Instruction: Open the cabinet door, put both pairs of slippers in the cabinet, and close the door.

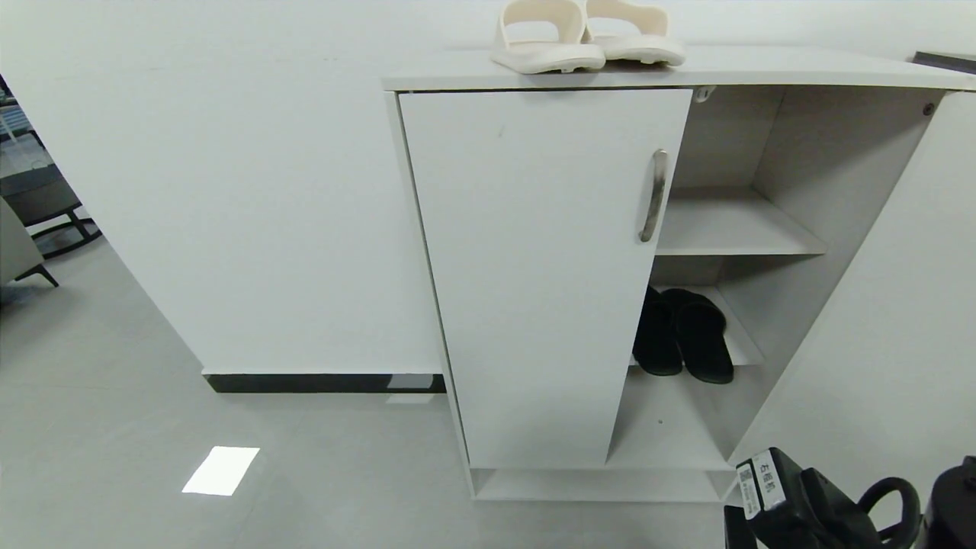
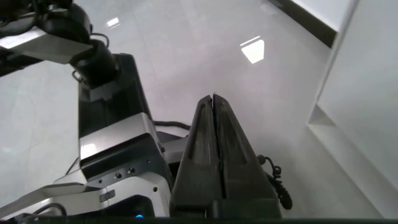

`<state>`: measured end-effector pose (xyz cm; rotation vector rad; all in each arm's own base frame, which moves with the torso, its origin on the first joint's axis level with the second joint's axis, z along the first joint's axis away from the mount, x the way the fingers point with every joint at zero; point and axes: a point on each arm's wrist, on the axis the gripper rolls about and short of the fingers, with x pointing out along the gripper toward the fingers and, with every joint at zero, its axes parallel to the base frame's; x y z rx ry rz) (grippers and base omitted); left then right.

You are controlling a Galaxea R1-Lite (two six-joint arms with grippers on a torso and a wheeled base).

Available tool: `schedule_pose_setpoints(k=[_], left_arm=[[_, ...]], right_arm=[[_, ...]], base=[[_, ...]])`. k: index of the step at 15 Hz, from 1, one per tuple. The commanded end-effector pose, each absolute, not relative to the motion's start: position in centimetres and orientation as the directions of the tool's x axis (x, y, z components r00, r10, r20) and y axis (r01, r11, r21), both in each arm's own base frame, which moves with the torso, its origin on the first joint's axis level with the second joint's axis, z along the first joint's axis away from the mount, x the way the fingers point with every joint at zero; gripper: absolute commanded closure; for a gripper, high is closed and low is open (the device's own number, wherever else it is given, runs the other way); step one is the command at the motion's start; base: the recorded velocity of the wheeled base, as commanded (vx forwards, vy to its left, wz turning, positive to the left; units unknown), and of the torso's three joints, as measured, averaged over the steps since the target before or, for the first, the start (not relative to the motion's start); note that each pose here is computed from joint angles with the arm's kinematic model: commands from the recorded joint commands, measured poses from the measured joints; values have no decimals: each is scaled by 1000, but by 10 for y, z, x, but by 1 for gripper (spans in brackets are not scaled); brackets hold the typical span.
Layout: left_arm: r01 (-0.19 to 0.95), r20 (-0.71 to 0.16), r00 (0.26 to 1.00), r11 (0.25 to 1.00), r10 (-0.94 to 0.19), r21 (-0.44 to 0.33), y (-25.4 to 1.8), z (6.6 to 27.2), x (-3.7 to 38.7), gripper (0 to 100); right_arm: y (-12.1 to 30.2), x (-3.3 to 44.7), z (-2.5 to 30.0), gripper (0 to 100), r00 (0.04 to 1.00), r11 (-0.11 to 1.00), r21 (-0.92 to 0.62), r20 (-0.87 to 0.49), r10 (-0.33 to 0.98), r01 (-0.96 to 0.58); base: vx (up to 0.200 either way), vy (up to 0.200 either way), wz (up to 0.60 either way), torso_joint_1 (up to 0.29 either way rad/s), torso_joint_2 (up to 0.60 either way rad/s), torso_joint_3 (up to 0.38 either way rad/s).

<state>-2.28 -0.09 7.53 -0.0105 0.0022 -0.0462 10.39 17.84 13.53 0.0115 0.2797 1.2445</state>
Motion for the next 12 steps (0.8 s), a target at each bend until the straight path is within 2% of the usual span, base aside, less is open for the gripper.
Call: schedule_pose_setpoints(k=[1, 4, 8, 12], left_arm=[[46, -3, 999, 999, -46, -11, -1, 75, -23, 100], [46, -3, 999, 999, -46, -11, -1, 75, -23, 100], [46, -3, 999, 999, -46, -12, -1, 75, -23, 100], [46, -3, 999, 999, -46, -12, -1, 75, -23, 100]], right_arm=[[179, 104, 134, 100, 290, 326, 162, -210, 934, -932], [179, 105, 134, 100, 293, 328, 162, -208, 933, -931], [179, 105, 134, 100, 296, 331, 162, -210, 932, -929], [181, 113, 138, 100, 325, 359, 158, -203, 924, -920]], base=[[0, 0, 0, 0, 0, 0], [0, 0, 0, 9, -27, -12], [0, 0, 0, 61, -247, -255], [0, 0, 0, 174, -524, -295]])
